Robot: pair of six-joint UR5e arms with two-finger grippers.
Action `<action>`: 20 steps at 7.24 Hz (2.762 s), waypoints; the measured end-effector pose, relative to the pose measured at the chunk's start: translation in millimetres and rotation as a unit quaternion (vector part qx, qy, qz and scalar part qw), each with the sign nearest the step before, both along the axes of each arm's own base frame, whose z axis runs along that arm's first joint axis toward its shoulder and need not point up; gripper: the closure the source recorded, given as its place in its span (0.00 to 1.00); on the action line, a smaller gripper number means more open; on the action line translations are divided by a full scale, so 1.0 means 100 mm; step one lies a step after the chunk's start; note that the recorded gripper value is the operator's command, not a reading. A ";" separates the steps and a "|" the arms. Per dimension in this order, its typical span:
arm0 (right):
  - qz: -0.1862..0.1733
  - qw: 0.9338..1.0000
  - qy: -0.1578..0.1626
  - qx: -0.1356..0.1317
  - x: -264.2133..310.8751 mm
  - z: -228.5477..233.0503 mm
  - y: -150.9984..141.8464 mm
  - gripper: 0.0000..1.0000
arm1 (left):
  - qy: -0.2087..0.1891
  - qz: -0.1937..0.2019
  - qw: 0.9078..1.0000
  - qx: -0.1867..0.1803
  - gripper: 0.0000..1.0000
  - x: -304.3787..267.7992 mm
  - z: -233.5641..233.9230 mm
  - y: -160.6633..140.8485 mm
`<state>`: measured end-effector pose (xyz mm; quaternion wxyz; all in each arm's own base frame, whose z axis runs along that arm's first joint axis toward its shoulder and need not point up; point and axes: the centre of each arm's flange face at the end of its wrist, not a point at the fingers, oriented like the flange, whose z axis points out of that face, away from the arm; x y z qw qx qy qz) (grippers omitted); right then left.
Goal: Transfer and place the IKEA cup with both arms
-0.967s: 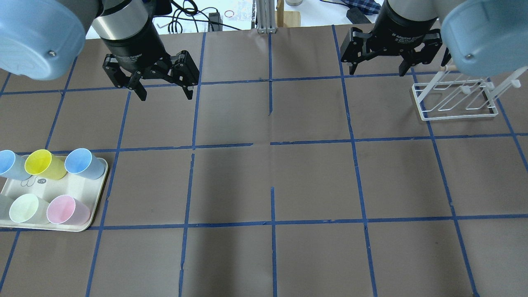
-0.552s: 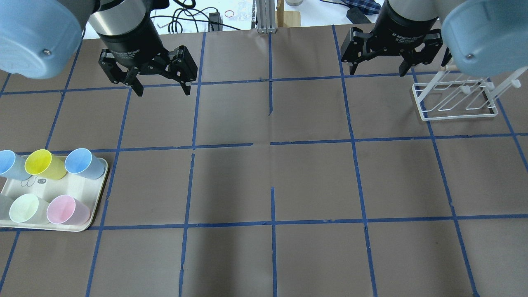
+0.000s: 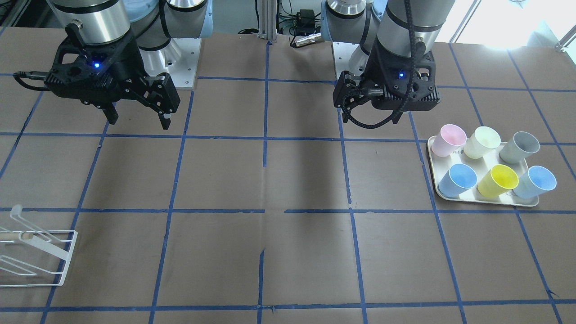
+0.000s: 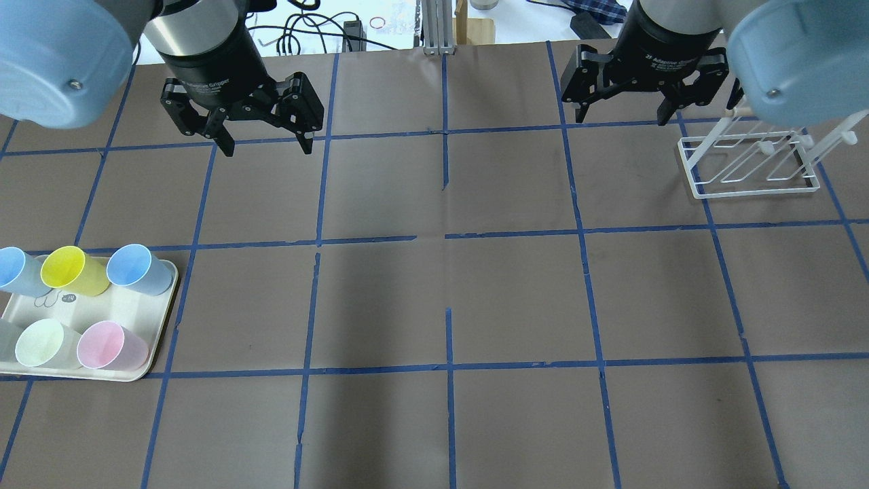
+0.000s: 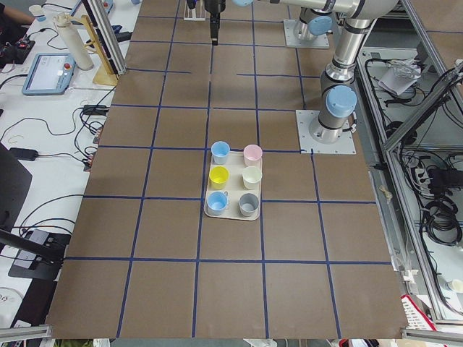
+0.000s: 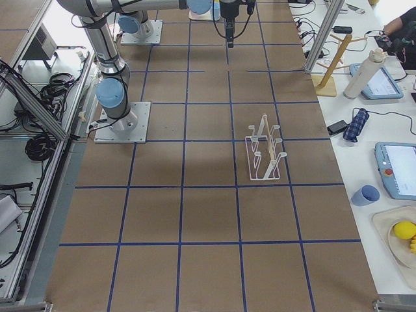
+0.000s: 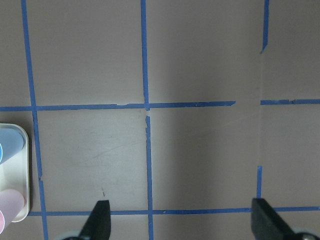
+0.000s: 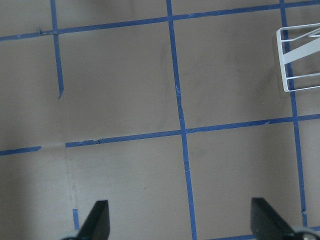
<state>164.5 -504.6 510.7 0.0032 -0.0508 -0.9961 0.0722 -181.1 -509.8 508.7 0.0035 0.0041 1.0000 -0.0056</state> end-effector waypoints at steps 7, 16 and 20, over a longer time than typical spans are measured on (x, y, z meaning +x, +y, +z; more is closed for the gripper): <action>-0.001 1.000 0.000 0.000 0.00 0.00 0.00 0.00 | 0.001 0.022 1.000 -0.001 0.00 0.28 0.02 0.00; 0.000 1.000 0.000 0.002 0.00 -0.01 0.00 0.00 | -0.002 0.024 1.000 -0.015 0.00 0.35 0.16 0.03; 0.002 1.000 0.001 0.003 0.00 -0.01 0.01 0.00 | 0.000 0.024 1.000 -0.014 0.00 0.35 0.13 0.03</action>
